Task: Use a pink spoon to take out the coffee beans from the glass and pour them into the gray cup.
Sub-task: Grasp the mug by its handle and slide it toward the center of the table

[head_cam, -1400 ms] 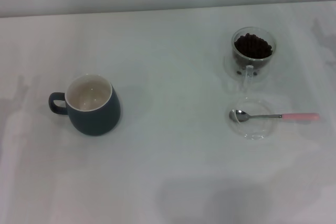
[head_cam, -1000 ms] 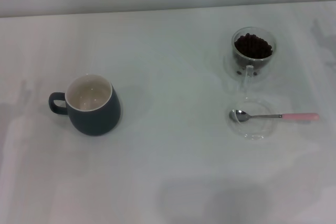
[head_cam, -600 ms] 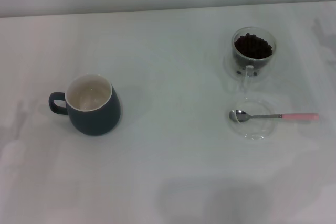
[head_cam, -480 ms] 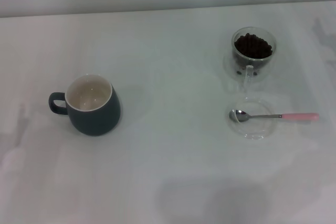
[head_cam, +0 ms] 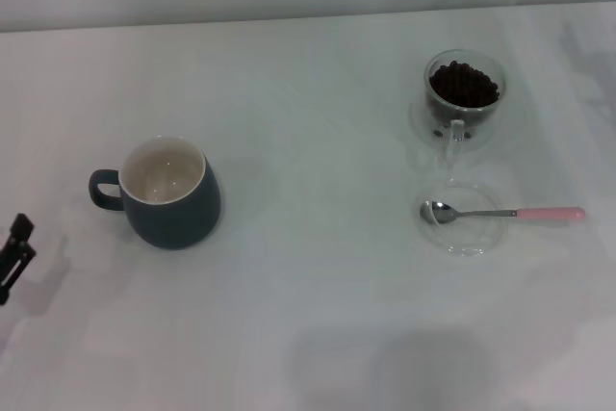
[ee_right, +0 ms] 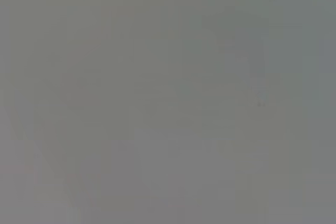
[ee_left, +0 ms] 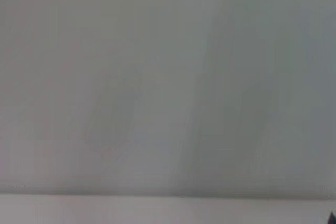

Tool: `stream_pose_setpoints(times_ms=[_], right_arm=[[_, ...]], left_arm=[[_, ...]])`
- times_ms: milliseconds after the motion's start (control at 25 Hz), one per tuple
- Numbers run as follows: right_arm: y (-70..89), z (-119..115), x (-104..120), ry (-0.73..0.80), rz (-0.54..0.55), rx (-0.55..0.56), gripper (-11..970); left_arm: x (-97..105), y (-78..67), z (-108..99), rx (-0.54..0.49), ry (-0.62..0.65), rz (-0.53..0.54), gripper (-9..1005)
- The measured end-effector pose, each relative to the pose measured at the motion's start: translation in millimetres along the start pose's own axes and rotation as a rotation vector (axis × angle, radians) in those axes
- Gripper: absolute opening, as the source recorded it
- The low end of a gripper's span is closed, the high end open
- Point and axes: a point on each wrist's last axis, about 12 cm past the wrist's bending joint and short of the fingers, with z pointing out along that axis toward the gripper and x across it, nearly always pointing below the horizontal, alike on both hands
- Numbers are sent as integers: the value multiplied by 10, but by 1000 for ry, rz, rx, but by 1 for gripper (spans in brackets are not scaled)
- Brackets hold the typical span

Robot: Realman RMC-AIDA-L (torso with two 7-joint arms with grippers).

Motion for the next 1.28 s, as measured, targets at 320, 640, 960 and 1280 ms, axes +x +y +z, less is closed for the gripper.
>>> stream_pose_setpoints(times_ms=[320, 640, 960, 1280], right_arm=[[38, 20, 2, 0, 5, -7, 856], [41, 16, 11, 4, 0, -6, 856], [45, 15, 28, 17, -7, -9, 857], [56, 16, 33, 19, -11, -14, 856]], left_arm=[[17, -8, 298, 84, 96, 60, 886], [6, -41, 549, 121, 146, 96, 887], [-16, -57, 650, 135, 154, 111, 888], [-26, -64, 726, 139, 166, 123, 886]])
